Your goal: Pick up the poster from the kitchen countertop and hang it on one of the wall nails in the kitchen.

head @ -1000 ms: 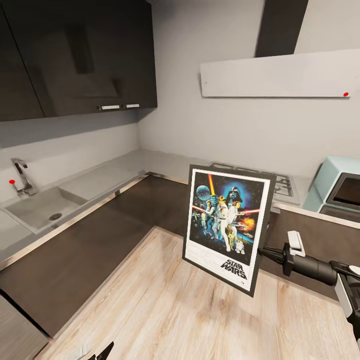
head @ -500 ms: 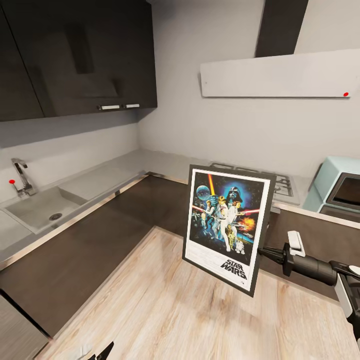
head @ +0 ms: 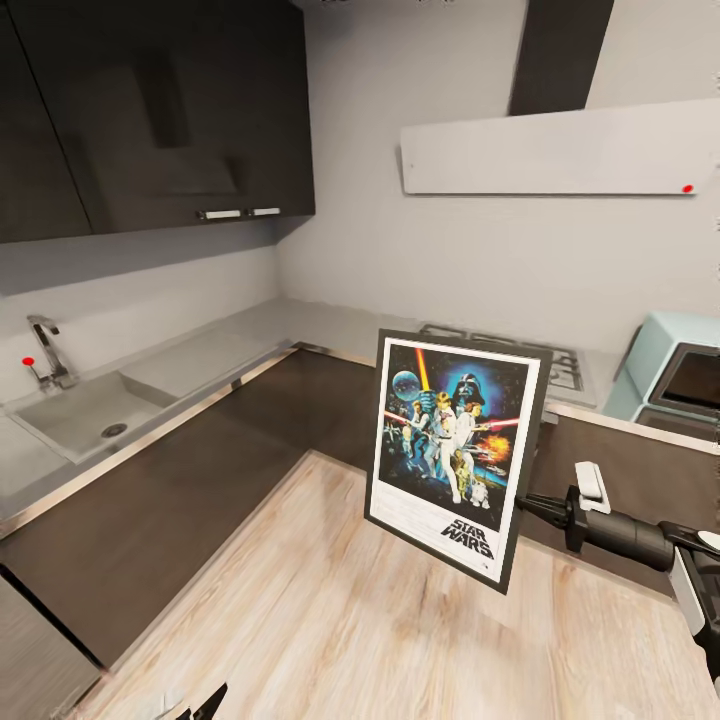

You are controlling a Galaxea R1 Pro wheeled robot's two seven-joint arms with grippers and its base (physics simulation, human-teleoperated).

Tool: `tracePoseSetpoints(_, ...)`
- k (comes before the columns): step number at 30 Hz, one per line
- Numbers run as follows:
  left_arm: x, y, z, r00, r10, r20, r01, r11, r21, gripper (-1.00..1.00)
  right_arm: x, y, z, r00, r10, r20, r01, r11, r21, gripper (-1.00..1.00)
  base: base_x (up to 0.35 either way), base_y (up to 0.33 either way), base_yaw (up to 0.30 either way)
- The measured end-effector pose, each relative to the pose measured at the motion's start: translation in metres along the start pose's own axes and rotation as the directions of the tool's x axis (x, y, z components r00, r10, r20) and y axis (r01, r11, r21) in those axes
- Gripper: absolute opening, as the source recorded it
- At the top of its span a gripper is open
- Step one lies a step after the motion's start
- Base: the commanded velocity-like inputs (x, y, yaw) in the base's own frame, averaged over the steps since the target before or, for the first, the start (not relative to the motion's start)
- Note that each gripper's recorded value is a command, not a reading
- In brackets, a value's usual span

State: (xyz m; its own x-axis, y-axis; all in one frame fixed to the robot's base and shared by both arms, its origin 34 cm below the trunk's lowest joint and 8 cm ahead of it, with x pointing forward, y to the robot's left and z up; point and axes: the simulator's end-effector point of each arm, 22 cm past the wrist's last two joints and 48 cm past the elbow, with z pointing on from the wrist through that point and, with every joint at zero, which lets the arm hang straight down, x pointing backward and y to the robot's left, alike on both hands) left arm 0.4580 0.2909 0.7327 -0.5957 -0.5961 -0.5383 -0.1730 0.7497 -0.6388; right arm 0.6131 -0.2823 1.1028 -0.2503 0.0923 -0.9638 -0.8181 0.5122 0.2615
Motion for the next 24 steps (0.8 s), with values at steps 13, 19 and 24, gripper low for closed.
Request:
tracePoseSetpoints(13, 0.0001, -0.0002, -0.0002, 1.0, 0.0, 0.0, 0.0, 1.0, 0.0, 1.0, -0.0032, 0.0011, 0.0003, 1.0, -0.013, 0.001, 0.013, 1.0, -0.001, -1.0, -0.178, -0.001, 0.218)
tracePoseSetpoints(19, -0.0001, 0.0007, -0.0004, 1.0, 0.0, 0.0, 0.0, 1.0, -0.001, 1.0, -0.0038, 0.0012, 0.0008, 1.0, -0.017, 0.0, 0.017, 1.0, -0.001, -1.0, -0.245, -0.081, 0.287)
tracePoseSetpoints(24, 0.0002, 0.0008, -0.0004, 1.0, 0.0, -0.001, 0.0, 1.0, -0.002, 1.0, -0.0038, 0.001, 0.001, 1.0, -0.017, -0.001, 0.017, 1.0, -0.001, -1.0, -0.311, -0.109, 0.288)
